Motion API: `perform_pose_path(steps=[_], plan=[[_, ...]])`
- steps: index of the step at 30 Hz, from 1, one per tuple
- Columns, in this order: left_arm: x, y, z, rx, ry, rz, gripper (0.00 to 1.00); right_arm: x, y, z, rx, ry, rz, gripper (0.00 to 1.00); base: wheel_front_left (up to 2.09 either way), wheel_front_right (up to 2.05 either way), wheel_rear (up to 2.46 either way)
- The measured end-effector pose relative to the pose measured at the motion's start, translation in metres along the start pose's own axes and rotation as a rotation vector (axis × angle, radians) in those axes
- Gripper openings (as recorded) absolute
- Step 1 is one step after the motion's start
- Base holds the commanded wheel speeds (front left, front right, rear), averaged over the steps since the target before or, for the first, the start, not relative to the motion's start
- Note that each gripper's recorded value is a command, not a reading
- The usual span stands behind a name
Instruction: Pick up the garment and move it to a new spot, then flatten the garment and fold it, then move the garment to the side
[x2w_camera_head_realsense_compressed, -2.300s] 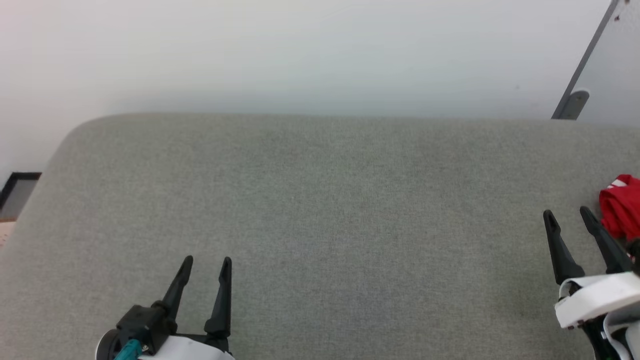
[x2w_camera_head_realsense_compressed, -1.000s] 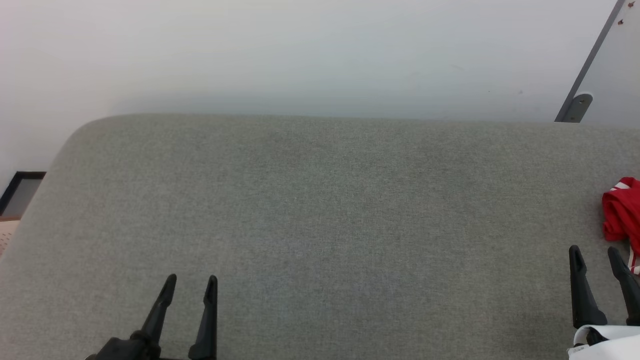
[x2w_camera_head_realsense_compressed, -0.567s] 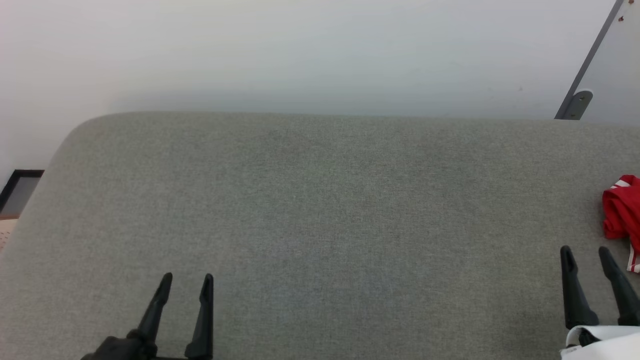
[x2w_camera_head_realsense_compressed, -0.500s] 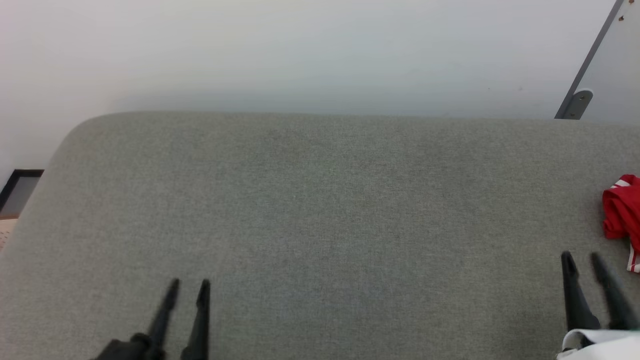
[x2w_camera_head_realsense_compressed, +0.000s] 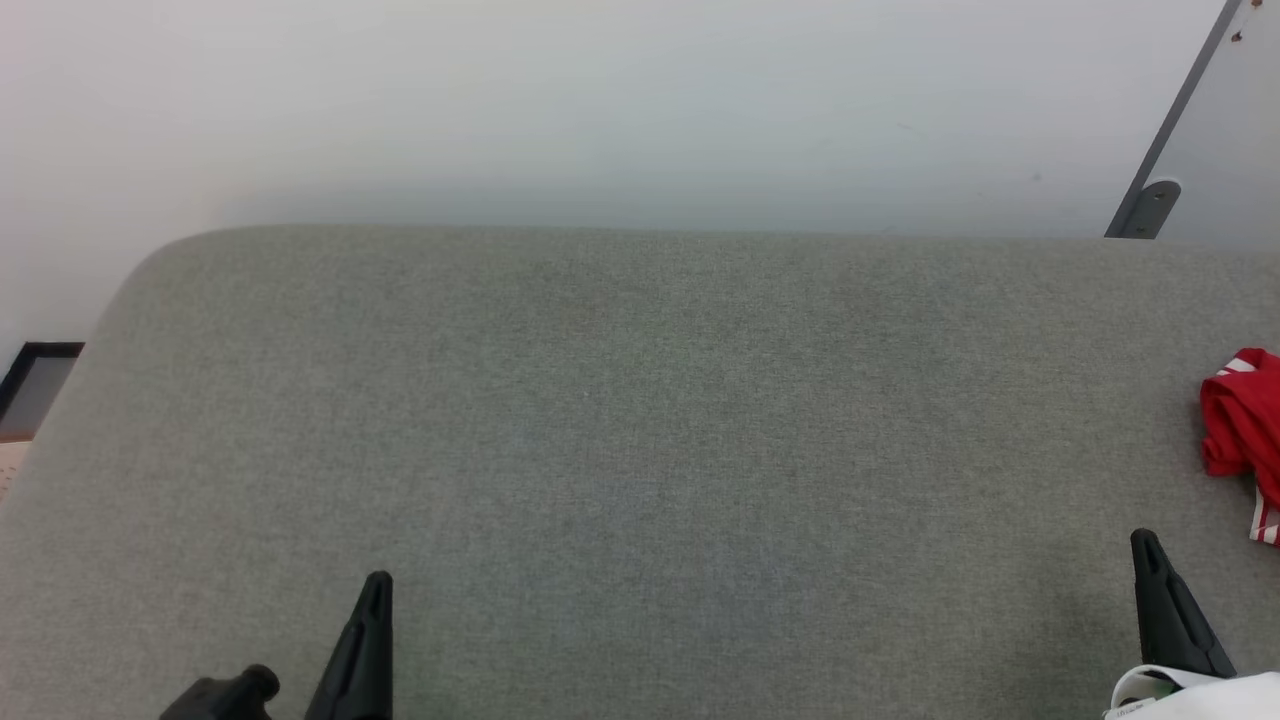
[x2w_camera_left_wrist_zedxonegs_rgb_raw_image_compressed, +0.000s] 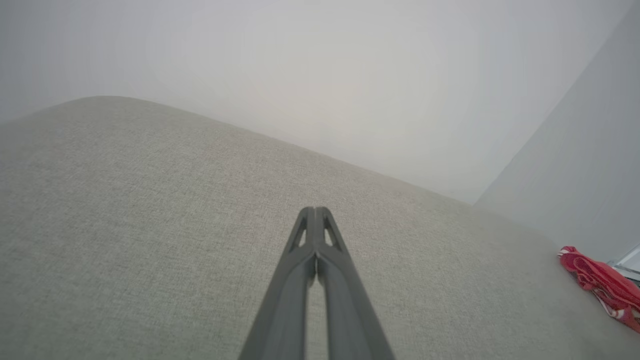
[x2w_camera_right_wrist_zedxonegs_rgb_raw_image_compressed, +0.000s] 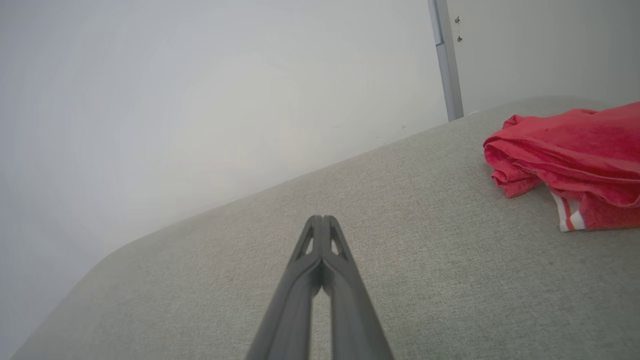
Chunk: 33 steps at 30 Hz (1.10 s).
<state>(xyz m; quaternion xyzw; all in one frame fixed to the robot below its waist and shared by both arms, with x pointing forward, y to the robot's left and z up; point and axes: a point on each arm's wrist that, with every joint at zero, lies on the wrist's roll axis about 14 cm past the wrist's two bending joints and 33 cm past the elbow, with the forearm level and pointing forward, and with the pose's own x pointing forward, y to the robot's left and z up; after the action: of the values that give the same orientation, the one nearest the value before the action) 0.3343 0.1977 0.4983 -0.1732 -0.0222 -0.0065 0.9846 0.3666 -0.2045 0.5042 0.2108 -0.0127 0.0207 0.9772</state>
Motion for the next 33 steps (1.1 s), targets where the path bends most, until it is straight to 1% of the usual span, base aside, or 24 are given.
perform_pose_path(steps=[15, 33], plan=[[0.01, 0.008, -0.002, -0.242, 0.015, 0.049, 0.0, 0.005, -0.004, -0.002, 0.231, 0.007, -0.045, 0.0, 0.0, 0.0, 0.0], [0.02, 0.012, -0.003, -0.487, 0.023, 0.08, 0.0, 0.01, -0.004, -0.004, 0.459, 0.015, -0.068, 0.0, 0.0, 0.0, 0.0]])
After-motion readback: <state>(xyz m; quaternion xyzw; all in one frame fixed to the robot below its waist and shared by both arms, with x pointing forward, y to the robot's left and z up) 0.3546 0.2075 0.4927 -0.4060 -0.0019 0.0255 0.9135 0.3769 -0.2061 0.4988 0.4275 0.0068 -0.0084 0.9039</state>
